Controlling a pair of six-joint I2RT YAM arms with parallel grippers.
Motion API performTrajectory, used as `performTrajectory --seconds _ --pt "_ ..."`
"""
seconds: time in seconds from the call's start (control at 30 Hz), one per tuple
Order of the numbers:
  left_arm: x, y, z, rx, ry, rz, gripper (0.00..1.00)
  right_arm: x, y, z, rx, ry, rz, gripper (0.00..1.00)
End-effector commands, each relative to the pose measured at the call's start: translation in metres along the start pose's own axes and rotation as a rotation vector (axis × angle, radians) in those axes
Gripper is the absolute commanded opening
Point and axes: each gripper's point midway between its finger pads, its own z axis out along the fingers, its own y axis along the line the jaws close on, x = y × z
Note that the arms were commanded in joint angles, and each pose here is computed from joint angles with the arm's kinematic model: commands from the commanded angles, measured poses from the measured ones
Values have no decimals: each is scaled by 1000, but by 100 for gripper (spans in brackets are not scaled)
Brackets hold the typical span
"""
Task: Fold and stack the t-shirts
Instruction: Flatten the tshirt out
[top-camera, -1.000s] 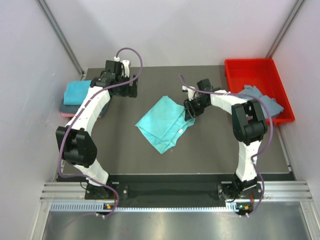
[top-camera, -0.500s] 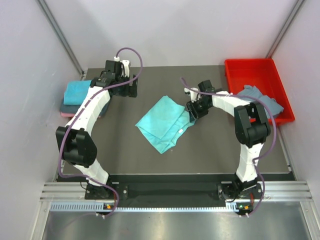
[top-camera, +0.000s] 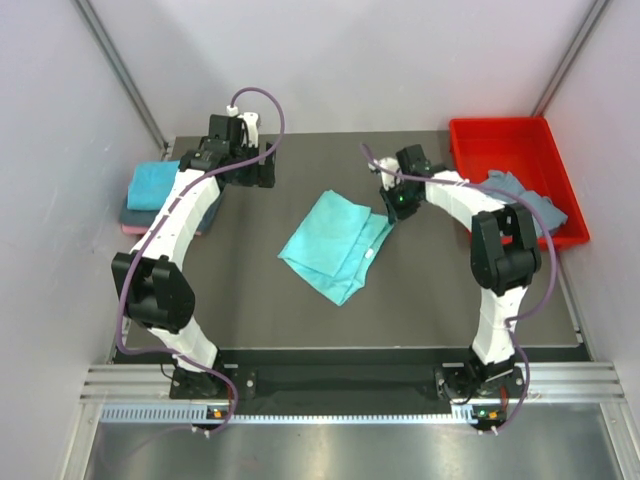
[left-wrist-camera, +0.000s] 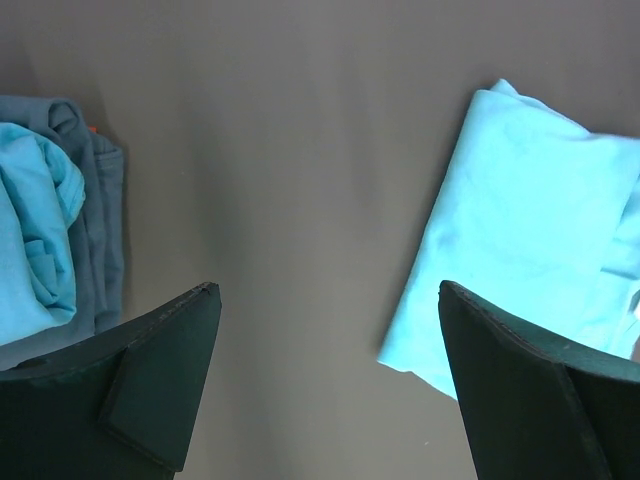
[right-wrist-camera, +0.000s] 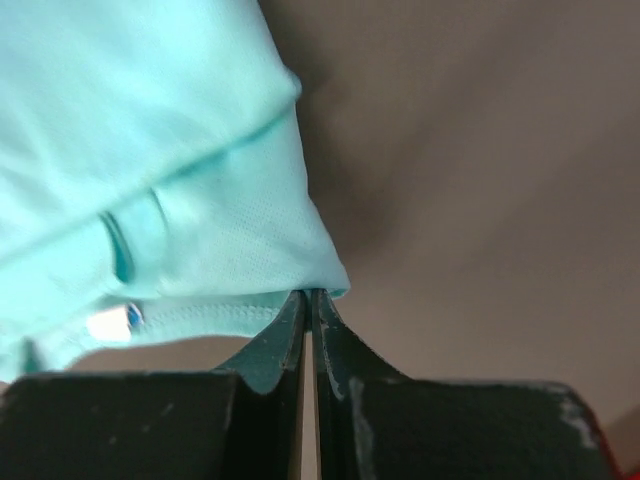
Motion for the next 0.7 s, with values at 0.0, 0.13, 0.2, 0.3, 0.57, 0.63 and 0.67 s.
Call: performTrajectory --seconds 0.0,0.13,0.2,0.3,0.57,0.63,0.67 --pt "-27 -1 -10 -1 -94 7 94 -103 -6 -89 99 -298 -137 0" --pt "-27 -2 -11 3 -95 4 94 -117 0 -99 120 -281 -202 13" --pt "-25 -3 -10 8 -90 4 94 -102 0 -86 114 -207 -229 32" --pt "-25 -3 -12 8 -93 5 94 -64 1 -61 86 -122 -255 36" --pt "-23 -1 -16 -1 -97 8 94 -34 13 -24 -7 -52 -198 42" --pt "-23 0 -17 -4 -96 11 94 -33 13 -13 -32 -41 -166 42" --pt "-22 0 -18 -2 -96 13 94 -37 13 -10 -34 -49 -165 42"
